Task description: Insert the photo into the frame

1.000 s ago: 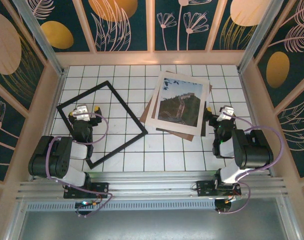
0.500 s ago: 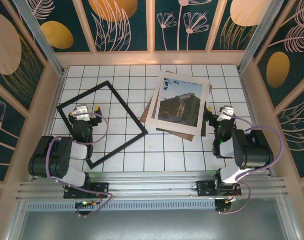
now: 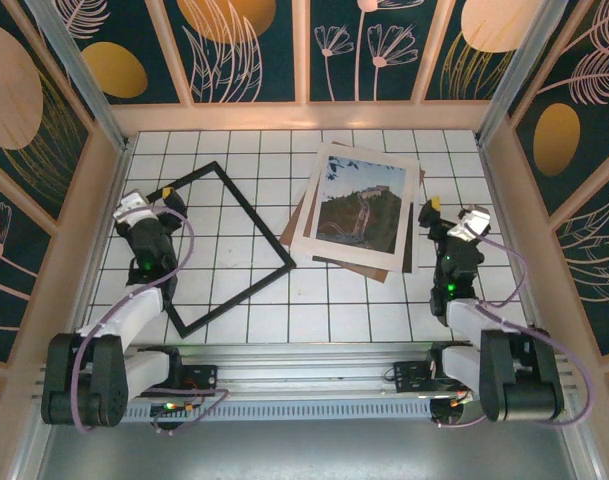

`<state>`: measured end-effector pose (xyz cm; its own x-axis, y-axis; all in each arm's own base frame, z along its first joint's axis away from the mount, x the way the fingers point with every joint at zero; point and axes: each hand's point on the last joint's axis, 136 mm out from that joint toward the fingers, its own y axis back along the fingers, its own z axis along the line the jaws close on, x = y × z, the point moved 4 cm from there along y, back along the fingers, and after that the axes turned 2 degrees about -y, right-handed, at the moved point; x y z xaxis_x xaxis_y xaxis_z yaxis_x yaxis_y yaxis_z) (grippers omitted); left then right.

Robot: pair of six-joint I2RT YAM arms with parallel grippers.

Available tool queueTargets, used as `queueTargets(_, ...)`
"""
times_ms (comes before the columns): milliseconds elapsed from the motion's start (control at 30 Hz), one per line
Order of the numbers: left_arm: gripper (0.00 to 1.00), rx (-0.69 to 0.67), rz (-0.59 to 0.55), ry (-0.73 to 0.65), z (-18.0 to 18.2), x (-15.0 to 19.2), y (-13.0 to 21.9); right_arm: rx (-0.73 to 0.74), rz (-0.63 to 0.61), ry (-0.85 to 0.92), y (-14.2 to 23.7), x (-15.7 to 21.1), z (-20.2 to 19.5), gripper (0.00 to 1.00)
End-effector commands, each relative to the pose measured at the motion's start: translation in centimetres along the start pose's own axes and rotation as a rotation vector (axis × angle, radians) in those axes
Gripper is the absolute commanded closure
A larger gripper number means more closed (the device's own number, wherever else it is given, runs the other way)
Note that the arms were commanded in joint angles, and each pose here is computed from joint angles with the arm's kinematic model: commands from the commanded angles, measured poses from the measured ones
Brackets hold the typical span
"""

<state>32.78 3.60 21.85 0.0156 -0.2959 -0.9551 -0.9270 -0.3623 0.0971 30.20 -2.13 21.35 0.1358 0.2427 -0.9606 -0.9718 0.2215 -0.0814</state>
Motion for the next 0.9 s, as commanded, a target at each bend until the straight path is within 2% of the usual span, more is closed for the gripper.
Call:
queueTargets(0, 0.02, 0.072, 0.157, 0.182, -1.0, 1.3, 0.7, -0.038, 0.138, -0.112, -0.8, 0.3, 2.1, 0.05)
queueTargets(100, 0.08, 0.291, 0.258, 0.330, -4.4, 2.1, 1.3, -0.123, 0.269, -0.097, -1.1, 1.8, 6.3, 0.06)
queueTargets(133, 0.08, 0.325, 0.299, 0.347, -5.4, 2.5, 1.4, -0.154, 0.310, -0.081, -1.0, 2.6, 7.8, 0.06)
queueTargets(267, 0.07, 0.351, 0.457, 0.230, -9.1, 5.3, 2.0, -0.276, 0.477, -0.004, -0.6, 5.4, 13.7, 0.06)
queueTargets(367, 0.06, 0.370, 0.567, 0.160, -11.3, 8.3, 1.9, -0.315, 0.560, 0.067, -0.4, 7.1, 16.4, 0.06)
queueTargets(467, 0.03, 0.357, 0.673, 0.034, -13.7, 11.6, 1.1, -0.321, 0.590, 0.072, -0.7, 8.2, 17.3, 0.06)
queueTargets(567, 0.04, 0.311, 0.705, -0.082, -15.1, 13.5, -0.7, -0.341, 0.603, 0.060, -0.9, 8.8, 17.8, 0.06)
queueTargets(667, 0.06, 0.240, 0.730, -0.168, -14.9, 16.0, -2.6, -0.351, 0.615, 0.057, -1.0, 9.2, 18.0, 0.06)
queueTargets(867, 0.14, 0.206, 0.762, -0.259, -16.4, 18.6, -5.9, -0.346, 0.638, 0.055, -0.8, 10.3, 17.7, 0.05)
